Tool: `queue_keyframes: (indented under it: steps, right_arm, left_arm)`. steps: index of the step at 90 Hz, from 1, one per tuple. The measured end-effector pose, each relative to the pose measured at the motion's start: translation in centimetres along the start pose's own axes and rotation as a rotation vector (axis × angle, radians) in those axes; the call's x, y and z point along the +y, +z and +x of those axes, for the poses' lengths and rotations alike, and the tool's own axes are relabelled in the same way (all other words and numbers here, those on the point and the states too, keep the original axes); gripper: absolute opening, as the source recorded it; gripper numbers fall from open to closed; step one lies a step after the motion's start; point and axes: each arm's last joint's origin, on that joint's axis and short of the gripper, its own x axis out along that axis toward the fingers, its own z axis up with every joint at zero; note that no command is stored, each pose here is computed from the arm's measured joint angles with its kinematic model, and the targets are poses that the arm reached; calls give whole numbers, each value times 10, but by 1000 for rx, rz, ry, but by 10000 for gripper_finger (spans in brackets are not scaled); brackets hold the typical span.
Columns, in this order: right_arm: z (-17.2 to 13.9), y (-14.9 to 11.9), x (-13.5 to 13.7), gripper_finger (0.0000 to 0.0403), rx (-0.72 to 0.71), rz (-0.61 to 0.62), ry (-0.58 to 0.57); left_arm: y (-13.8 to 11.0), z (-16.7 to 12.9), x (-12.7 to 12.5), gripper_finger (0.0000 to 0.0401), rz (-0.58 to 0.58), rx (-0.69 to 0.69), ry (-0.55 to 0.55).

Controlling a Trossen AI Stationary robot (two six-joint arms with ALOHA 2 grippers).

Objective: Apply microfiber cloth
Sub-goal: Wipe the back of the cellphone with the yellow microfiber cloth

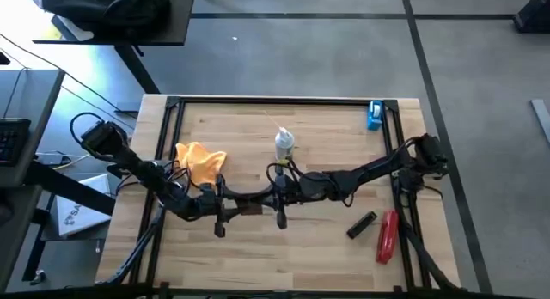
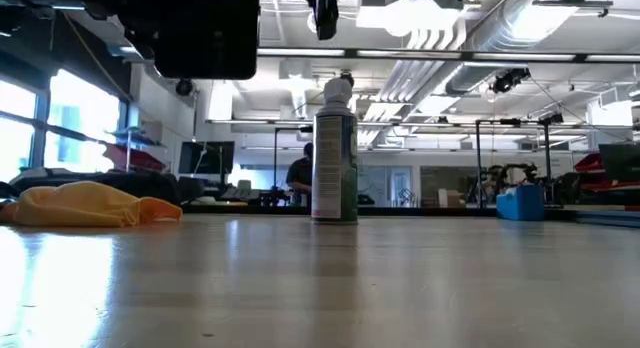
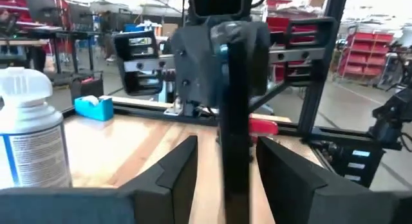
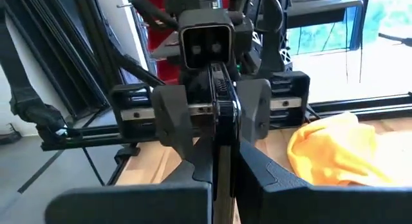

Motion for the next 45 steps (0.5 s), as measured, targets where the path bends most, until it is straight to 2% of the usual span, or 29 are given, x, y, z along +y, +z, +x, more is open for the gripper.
queue_keyframes:
  steps: [6, 21, 45]
  right_arm:
    - [0, 0, 0, 9, 1, -1, 5]
    - [0, 5, 1, 36, -54, 0, 18]
    - [0, 9, 0, 45, -87, -20, 21]
  left_arm:
    - [0, 1, 1, 108, 16, 2, -31]
    - [0, 5, 4, 15, -2, 8, -76]
    - [0, 10, 8, 6, -12, 6, -59]
